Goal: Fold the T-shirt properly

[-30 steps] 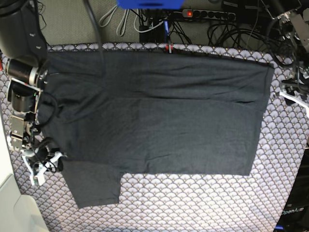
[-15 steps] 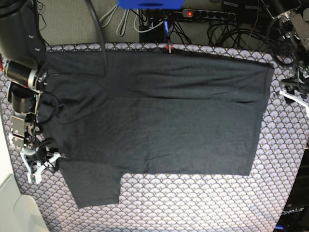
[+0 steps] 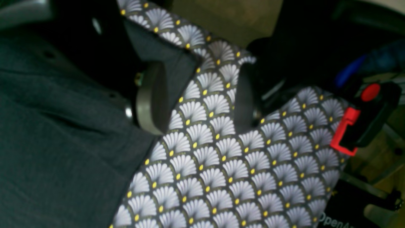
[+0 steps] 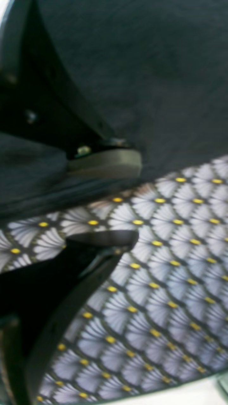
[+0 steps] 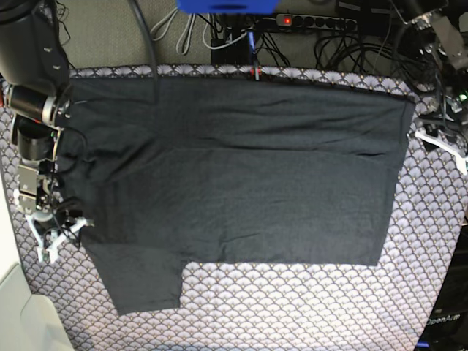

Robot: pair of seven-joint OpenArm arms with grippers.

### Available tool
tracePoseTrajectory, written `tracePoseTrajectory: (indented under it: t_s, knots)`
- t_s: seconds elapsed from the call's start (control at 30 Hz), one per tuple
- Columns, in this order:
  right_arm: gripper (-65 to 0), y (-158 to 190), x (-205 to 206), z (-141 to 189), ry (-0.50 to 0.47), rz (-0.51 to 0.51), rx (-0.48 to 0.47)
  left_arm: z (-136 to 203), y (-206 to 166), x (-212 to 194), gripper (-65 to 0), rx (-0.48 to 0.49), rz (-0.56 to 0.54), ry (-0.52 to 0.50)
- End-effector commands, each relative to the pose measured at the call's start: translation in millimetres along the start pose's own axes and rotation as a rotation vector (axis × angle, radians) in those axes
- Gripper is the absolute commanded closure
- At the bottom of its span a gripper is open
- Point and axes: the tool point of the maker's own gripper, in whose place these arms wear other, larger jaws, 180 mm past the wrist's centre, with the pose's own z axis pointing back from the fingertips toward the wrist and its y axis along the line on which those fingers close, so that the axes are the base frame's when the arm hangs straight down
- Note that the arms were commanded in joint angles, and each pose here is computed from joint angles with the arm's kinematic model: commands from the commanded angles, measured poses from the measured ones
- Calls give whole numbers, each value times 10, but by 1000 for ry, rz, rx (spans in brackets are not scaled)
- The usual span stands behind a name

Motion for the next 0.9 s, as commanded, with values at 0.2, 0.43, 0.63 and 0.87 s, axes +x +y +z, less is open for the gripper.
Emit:
tracePoseTrajectory:
  t_s: [0.2,0.43,0.63,0.87]
  knots:
    - [-281,-68,240,22,-65,-5,-9,124,43,218,-327,20,-29,-72]
    - [-281,-46,162,18,-49,-5,-5,131,50,180,-327,21,-33,-66]
    - [-281,10,139,4,-44,-9,4,128,51,170,-327,22,-33,-61]
    - [-280,95,-143,-46,23,-40,25,128,54,156,-327,22,-34,-57]
